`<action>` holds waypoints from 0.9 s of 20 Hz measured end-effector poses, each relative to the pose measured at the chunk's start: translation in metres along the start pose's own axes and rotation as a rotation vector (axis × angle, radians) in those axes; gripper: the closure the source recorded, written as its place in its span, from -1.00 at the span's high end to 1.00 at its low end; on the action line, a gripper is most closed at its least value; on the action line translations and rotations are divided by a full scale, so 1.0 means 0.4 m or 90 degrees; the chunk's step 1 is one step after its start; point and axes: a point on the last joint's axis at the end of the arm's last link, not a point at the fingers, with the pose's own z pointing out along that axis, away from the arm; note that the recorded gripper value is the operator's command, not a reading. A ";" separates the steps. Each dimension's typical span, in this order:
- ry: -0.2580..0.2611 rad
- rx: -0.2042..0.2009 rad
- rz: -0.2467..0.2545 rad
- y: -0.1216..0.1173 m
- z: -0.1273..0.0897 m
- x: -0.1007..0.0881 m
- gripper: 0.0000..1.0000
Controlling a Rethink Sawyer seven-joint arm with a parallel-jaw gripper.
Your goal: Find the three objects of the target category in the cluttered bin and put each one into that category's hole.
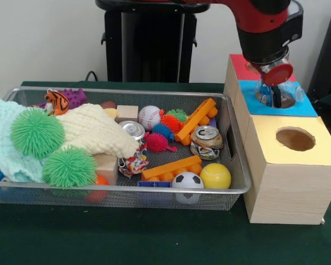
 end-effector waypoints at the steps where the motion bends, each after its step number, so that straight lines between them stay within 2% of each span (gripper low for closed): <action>1: -0.006 -0.004 -0.004 0.001 -0.001 0.002 1.00; 4: -0.040 -0.024 -0.024 0.006 -0.009 0.013 1.00; 6: -0.073 -0.049 -0.041 0.010 -0.021 0.021 1.00; 9: -0.100 -0.068 -0.052 -0.011 -0.033 0.022 1.00; 13: -0.112 -0.080 -0.053 -0.026 -0.060 0.019 1.00; 18: -0.123 -0.104 -0.059 -0.036 -0.147 0.029 1.00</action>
